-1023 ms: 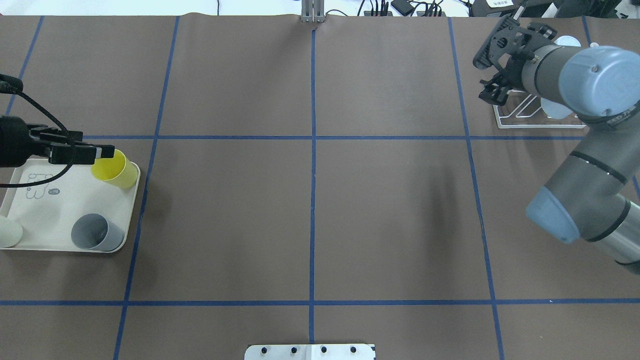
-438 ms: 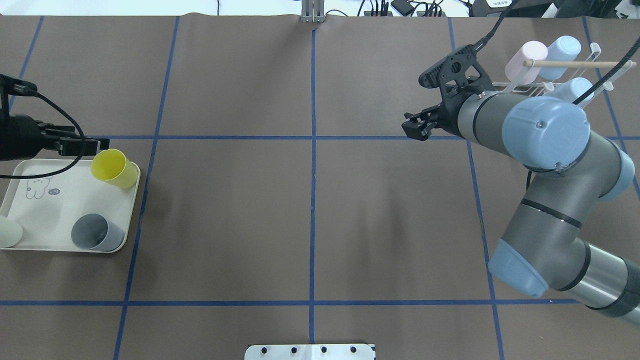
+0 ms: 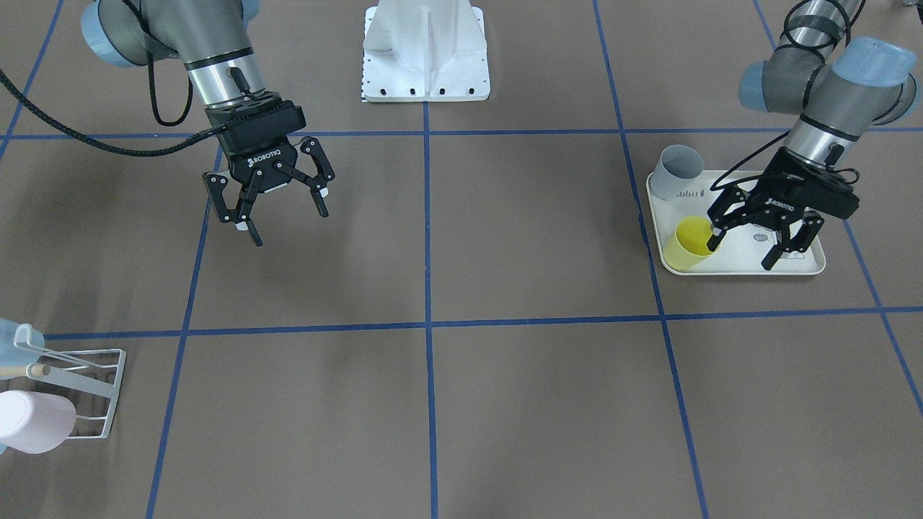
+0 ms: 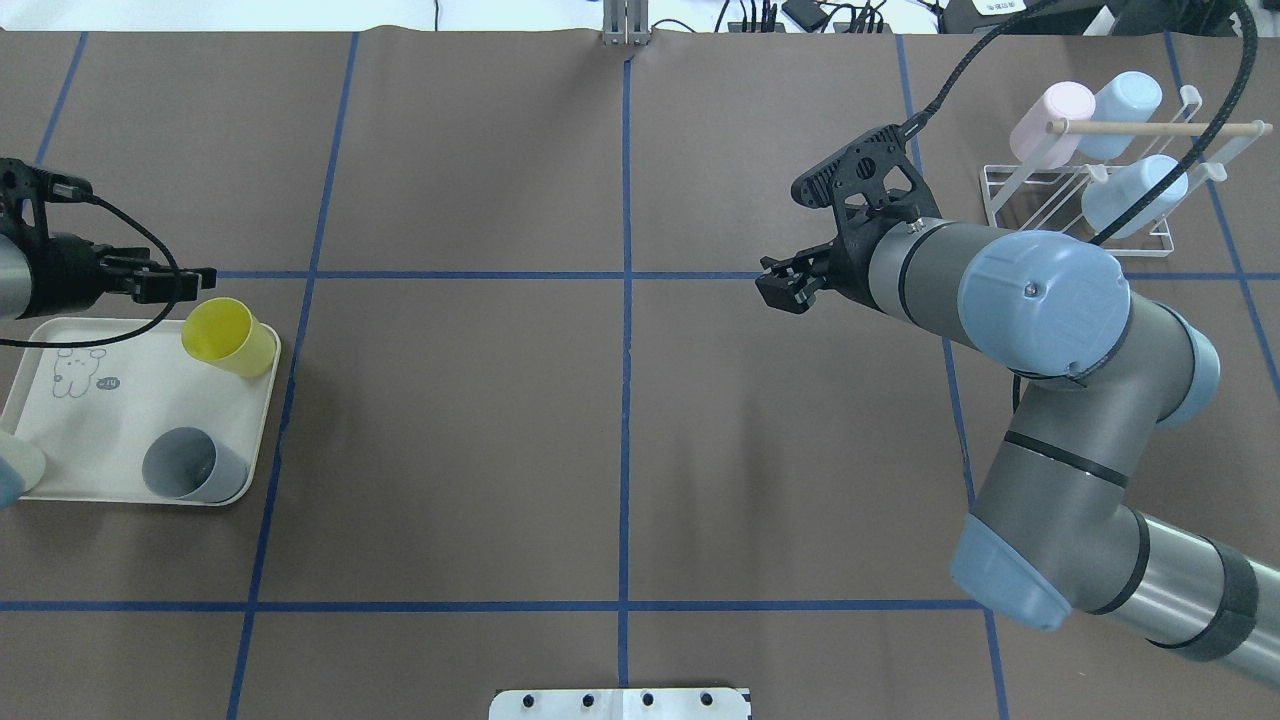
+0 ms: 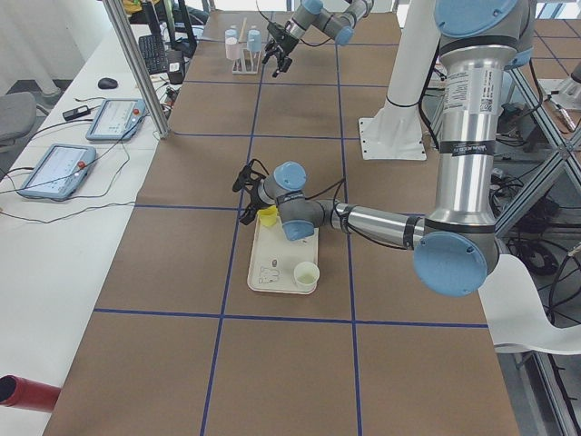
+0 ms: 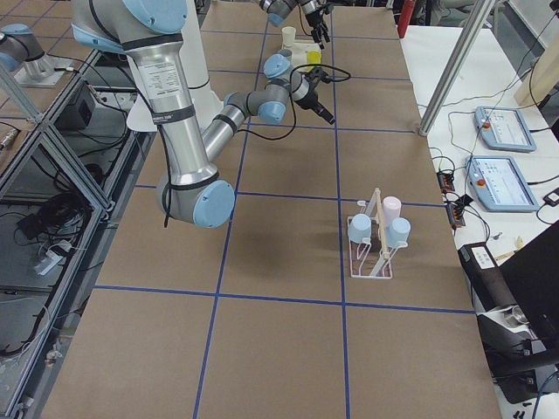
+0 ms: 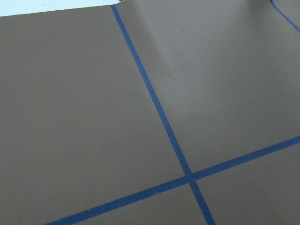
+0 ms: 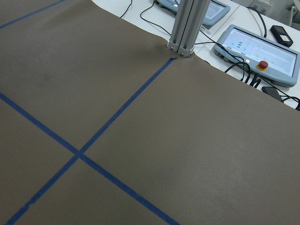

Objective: Transfer IKEA cup to right arm and place on rack

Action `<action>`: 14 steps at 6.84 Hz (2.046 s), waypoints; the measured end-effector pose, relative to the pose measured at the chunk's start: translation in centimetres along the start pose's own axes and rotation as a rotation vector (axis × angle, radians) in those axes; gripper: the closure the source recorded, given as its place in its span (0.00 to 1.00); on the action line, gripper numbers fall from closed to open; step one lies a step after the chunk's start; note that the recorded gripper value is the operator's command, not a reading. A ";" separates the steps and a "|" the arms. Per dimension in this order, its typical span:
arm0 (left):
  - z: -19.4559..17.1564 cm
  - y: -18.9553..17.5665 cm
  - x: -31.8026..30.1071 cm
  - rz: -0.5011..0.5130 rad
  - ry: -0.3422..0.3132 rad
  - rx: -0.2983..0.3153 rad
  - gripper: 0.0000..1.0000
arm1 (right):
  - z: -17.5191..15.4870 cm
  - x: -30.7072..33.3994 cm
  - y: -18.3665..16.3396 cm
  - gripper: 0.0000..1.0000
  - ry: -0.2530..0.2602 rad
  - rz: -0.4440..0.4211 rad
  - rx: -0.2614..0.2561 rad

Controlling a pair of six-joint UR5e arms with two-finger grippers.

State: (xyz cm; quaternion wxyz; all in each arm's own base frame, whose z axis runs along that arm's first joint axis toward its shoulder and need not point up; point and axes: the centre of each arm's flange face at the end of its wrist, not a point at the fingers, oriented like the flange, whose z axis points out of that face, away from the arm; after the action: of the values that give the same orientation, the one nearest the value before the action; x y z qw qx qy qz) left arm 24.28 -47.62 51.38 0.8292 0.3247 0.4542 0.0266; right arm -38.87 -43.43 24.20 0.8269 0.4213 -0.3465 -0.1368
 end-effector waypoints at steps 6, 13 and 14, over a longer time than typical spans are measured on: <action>1.0 3.9 0.6 0.028 0.032 -0.042 0.89 | -0.2 -0.2 -0.2 0.00 -0.019 0.003 0.028; -4.6 0.6 1.2 0.028 0.184 -0.067 1.00 | 0.2 -0.4 0.1 0.00 -0.019 0.000 0.022; -7.1 -1.3 1.2 0.026 0.225 -0.050 1.00 | 0.2 -0.5 0.1 0.00 -0.019 0.000 0.023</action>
State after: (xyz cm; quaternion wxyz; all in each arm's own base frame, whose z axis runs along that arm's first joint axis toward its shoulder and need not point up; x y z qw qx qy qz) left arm 19.16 -44.61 47.06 0.7804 0.3047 0.5394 0.0848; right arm -39.40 -43.21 24.17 0.8186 0.4294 -0.3559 -0.1371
